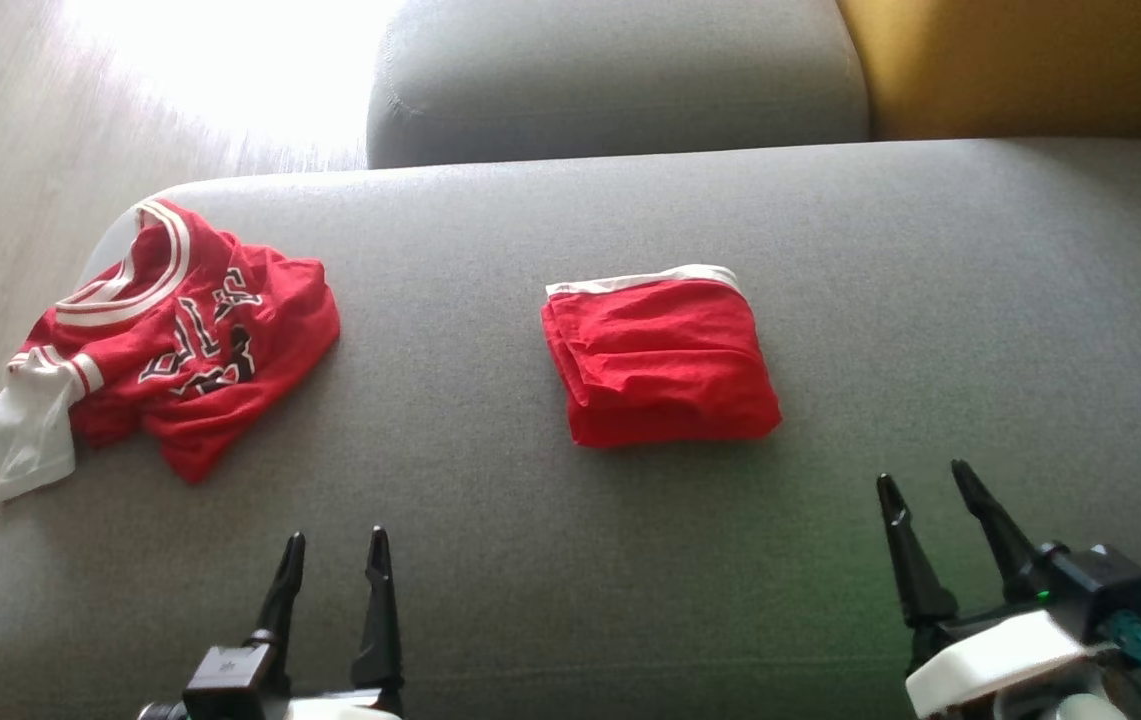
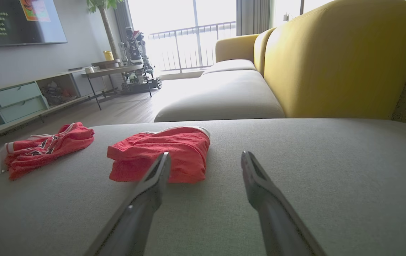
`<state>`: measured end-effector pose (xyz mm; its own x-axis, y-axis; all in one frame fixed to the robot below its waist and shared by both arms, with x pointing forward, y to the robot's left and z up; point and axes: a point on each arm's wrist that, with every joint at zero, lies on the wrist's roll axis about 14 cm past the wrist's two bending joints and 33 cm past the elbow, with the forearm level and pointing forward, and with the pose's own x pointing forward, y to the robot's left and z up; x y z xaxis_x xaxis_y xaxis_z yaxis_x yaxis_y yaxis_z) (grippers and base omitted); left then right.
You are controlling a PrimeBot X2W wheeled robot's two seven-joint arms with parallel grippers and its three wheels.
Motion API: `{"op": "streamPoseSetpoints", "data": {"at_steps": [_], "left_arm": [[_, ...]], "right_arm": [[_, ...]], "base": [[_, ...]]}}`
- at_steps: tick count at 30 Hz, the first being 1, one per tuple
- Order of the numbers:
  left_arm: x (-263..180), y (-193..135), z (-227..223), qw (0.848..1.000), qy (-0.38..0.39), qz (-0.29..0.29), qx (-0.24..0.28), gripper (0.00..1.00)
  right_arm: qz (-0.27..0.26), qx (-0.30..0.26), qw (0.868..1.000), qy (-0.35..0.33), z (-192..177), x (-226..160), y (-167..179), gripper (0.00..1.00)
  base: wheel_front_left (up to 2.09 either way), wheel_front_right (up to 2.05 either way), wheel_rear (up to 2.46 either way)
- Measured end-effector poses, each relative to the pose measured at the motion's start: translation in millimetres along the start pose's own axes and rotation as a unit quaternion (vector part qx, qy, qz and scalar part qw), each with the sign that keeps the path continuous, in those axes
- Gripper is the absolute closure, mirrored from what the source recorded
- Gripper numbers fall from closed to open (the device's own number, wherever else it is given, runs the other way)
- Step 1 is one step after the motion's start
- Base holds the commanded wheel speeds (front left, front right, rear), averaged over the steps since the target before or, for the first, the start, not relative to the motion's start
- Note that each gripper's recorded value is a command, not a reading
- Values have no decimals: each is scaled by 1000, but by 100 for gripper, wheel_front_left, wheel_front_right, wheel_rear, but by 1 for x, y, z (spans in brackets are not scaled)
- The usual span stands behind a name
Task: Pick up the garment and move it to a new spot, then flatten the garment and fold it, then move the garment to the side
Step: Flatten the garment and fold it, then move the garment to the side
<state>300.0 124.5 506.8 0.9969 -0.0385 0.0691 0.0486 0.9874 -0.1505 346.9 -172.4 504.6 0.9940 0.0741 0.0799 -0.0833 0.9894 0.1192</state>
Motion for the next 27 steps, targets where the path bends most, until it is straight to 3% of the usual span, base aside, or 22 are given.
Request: {"op": "streamPoseSetpoints", "data": {"at_steps": [27], "left_arm": [[-8,12,-10,1000,15,20,6,0]], "right_arm": [[23,-13,999,19,-12,8,13,0]], "base": [[0,0,0]]}}
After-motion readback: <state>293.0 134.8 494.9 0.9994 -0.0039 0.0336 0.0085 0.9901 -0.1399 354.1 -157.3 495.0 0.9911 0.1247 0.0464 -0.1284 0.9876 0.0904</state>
